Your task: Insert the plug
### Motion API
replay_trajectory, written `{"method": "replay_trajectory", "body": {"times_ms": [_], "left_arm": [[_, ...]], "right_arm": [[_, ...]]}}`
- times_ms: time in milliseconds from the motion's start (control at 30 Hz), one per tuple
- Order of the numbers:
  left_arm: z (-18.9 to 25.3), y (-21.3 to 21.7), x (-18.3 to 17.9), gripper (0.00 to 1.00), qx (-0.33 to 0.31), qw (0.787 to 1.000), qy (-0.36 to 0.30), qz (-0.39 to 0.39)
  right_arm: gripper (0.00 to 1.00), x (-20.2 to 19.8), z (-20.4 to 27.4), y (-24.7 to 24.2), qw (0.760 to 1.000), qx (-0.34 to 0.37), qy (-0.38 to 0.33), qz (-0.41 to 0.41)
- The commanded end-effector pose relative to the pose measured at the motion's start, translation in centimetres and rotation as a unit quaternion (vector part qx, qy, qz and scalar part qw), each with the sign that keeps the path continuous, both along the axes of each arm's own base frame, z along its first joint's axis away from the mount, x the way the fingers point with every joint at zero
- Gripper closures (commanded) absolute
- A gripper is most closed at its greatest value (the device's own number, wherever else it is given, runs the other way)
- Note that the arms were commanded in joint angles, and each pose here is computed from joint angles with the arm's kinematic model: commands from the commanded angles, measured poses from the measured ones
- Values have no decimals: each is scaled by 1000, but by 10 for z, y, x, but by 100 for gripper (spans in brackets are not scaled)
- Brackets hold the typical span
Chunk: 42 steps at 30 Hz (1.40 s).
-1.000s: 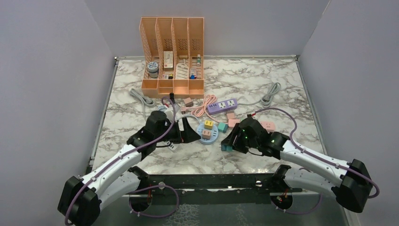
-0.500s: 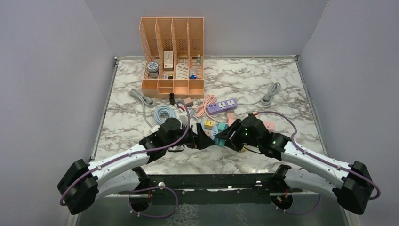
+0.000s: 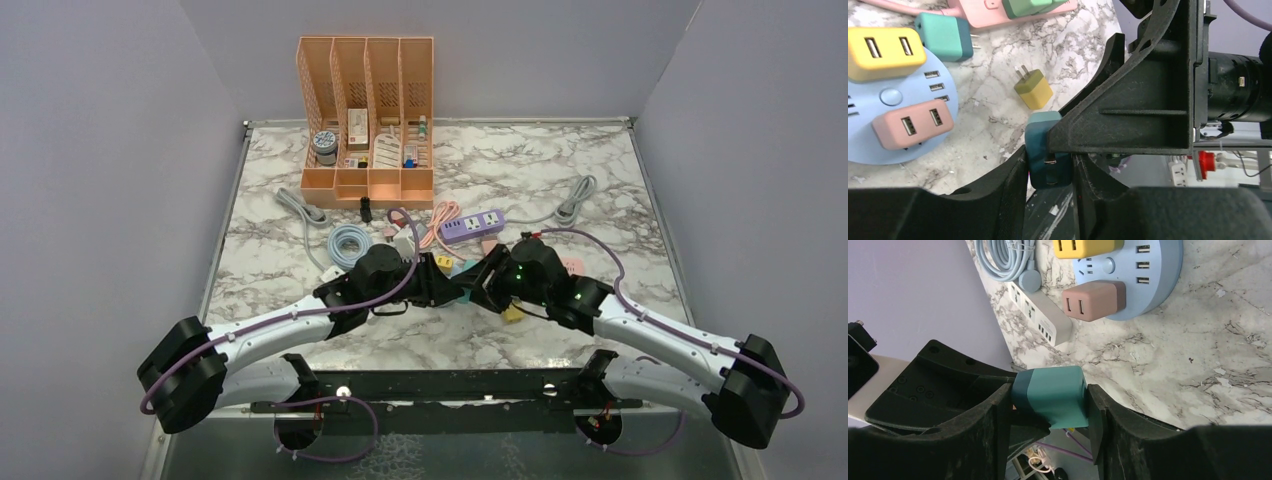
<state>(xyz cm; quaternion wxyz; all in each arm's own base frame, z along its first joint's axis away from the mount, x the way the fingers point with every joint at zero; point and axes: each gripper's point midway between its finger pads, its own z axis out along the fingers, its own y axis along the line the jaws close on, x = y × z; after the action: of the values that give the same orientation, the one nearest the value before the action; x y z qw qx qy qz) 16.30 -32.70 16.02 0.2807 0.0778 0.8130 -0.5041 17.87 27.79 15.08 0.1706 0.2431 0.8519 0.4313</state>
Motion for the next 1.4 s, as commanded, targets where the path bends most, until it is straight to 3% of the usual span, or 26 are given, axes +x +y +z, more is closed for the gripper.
{"method": "replay_trajectory", "body": {"times_ms": [0, 167, 400, 667, 800, 900, 1200, 1367], "left_arm": [[23, -4, 10, 77, -34, 999, -26, 27], [34, 1, 11, 93, -37, 997, -61, 26], [68, 0, 2, 97, -54, 995, -89, -8], [154, -8, -24, 98, -149, 977, -127, -79], [179, -7, -33, 98, -184, 969, -132, -96], [196, -6, -40, 98, -208, 963, -131, -107], [230, 0, -46, 98, -253, 952, -138, -105], [236, 7, -44, 98, -264, 950, -145, -87]], "right_arm": [[52, 2, 22, 12, 999, 37, -22, 16], [24, 5, 38, 1, 996, 21, -81, 20], [11, 7, 110, -27, 968, 28, -251, 15], [14, -23, 167, -55, 919, 50, -388, 47], [19, -42, 197, -55, 879, 93, -461, 79], [23, -51, 212, -48, 862, 129, -481, 96], [45, -57, 220, -11, 848, 175, -469, 172], [42, -60, 224, -15, 842, 200, -475, 158]]}}
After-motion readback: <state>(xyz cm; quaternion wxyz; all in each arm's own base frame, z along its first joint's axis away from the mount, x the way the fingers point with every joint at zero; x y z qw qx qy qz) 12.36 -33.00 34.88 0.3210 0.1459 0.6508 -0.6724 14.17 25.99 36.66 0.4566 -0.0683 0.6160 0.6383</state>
